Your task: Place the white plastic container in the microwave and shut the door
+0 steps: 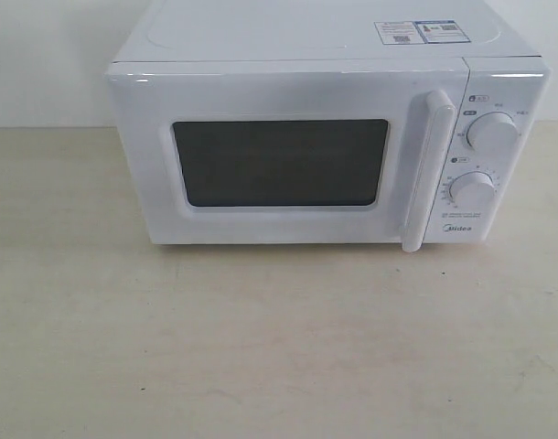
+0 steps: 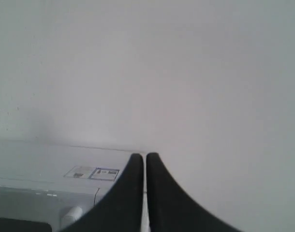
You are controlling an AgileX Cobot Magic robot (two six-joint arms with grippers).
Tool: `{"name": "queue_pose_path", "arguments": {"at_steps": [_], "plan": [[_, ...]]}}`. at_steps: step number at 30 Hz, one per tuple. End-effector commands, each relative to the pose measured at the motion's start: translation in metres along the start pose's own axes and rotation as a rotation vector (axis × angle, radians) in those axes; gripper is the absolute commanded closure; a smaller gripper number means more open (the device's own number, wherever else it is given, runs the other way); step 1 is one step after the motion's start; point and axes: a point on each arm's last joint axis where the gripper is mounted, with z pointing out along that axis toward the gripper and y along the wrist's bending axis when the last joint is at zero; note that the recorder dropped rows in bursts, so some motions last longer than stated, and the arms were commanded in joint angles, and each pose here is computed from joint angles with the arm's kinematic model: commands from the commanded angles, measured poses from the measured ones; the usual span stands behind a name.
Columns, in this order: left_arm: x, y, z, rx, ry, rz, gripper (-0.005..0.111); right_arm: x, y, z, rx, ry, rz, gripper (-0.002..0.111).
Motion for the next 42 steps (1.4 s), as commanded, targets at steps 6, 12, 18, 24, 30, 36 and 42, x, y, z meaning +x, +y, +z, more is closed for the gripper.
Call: {"name": "queue_pose_path", "arguments": {"at_steps": [6, 12, 18, 24, 30, 36, 42], "plan": [[0.001, 0.001, 0.001, 0.004, 0.006, 0.007, 0.102, 0.011, -0.012, -0.002, 0.141, 0.035, 0.143, 0.108], [0.001, 0.001, 0.001, 0.004, 0.006, 0.007, 0.102, 0.012, -0.012, -0.002, 0.151, 0.034, 0.276, 0.108], [0.001, 0.001, 0.001, 0.004, 0.006, 0.007, 0.102, 0.017, -0.012, -0.002, 0.148, 0.097, 0.235, 0.108], [0.001, 0.001, 0.001, 0.004, 0.005, 0.007, 0.102, 0.029, -0.019, -0.006, 0.261, 0.199, 0.39, 0.108], [0.001, 0.001, 0.001, 0.004, 0.006, 0.007, 0.102, 0.06, -0.022, -0.01, 0.319, 0.289, 0.376, 0.108], [0.001, 0.001, 0.001, 0.004, 0.006, 0.007, 0.102, 0.092, -0.022, -0.016, 0.335, 0.365, 0.329, 0.108], [0.001, 0.001, 0.001, 0.004, 0.006, 0.007, 0.102, 0.097, -0.021, -0.017, 0.33, 0.39, 0.309, 0.108]]}}
